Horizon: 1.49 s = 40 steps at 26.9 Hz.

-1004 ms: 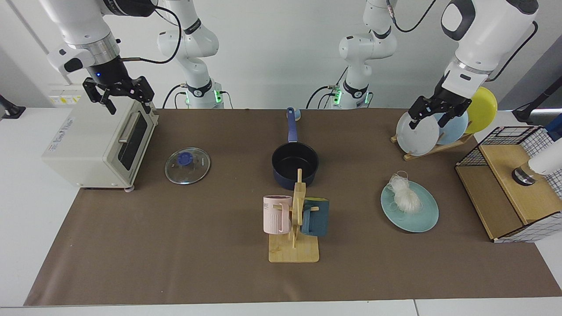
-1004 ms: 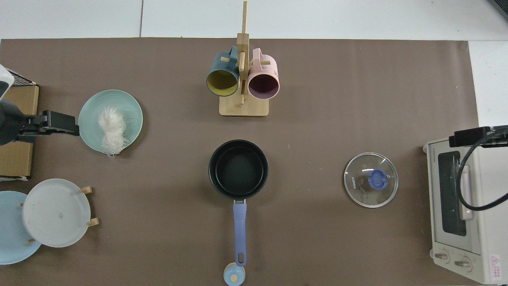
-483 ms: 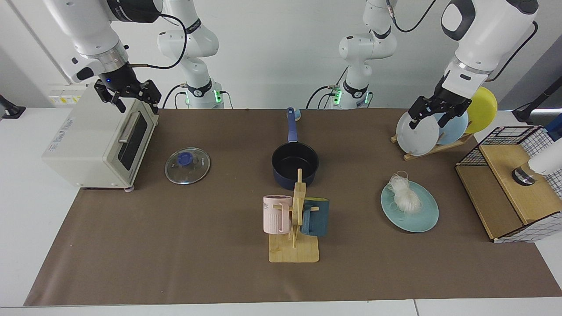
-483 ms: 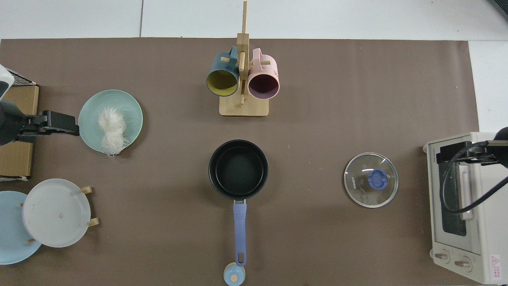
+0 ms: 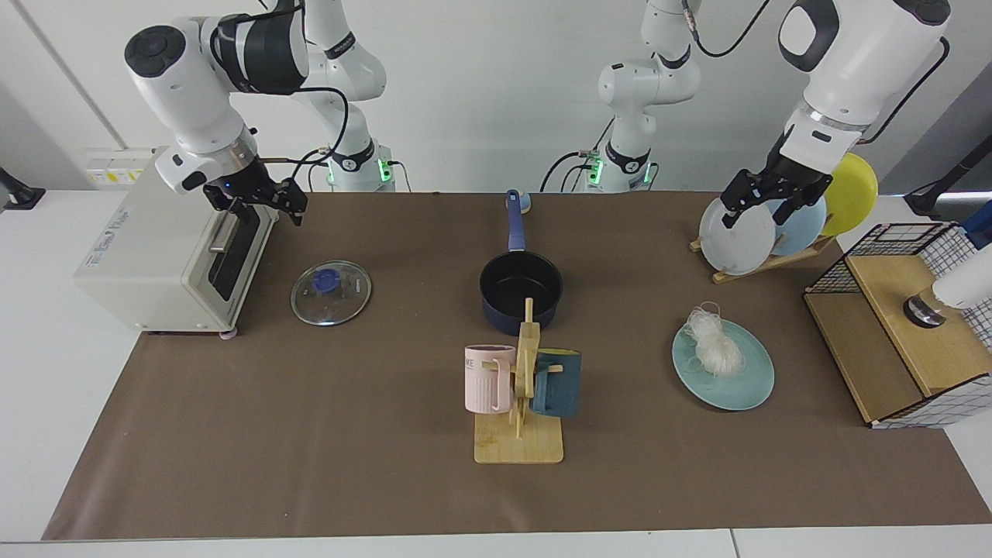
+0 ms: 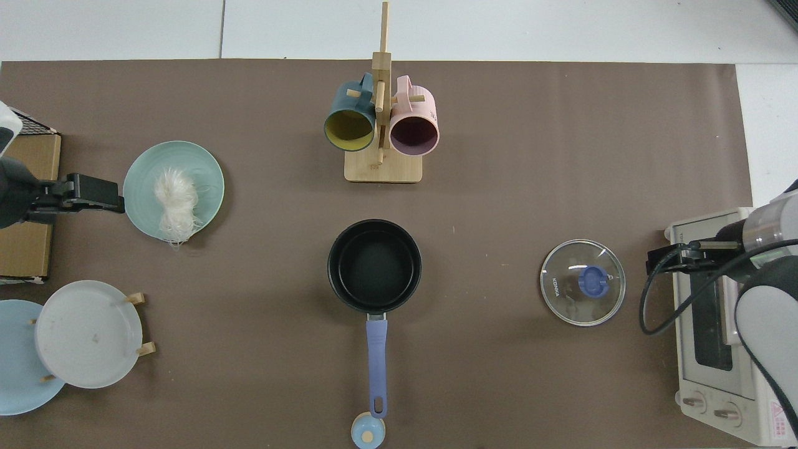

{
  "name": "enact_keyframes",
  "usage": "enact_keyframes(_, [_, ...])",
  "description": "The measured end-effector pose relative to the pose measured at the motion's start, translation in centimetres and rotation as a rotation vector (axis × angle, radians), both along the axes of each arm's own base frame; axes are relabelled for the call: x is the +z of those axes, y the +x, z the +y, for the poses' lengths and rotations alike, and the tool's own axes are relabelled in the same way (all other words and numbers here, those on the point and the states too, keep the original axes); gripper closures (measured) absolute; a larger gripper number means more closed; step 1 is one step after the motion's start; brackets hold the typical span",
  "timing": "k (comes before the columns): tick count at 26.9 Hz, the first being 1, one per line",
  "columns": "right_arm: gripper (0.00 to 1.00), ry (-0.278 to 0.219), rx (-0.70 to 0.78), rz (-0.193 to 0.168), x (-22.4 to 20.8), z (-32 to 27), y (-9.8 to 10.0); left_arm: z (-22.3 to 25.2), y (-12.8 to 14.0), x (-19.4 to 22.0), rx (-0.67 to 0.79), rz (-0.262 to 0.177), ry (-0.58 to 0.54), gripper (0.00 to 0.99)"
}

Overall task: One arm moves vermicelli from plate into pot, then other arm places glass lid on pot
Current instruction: 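Reach the right gripper to the glass lid's blue knob and grasp it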

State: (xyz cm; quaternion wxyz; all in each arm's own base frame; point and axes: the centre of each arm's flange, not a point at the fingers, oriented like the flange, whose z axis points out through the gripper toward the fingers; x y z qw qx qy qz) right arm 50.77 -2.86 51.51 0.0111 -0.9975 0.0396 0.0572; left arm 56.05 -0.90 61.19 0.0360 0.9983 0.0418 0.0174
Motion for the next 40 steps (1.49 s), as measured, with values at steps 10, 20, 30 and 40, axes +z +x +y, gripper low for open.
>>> enact_keyframes(10, [0.00, -0.003, 0.014, -0.025, -6.6, 1.2, -0.9, 0.0, 0.0, 0.0, 0.000, 0.000, 0.000, 0.000])
enact_keyframes(20, [0.00, -0.008, -0.003, -0.075, -11.5, 2.0, -2.0, 0.0, 0.0, 0.0, 0.000, 0.000, 0.000, 0.000])
enact_keyframes(30, [0.00, -0.011, -0.002, -0.106, -15.3, 3.2, -2.5, 0.0, 0.0, 0.0, 0.000, 0.000, 0.000, 0.000])
enact_keyframes(40, [0.00, -0.017, 0.000, -0.118, -18.9, 4.3, -1.8, 0.0, 0.0, 0.0, 0.000, 0.000, 0.000, 0.000])
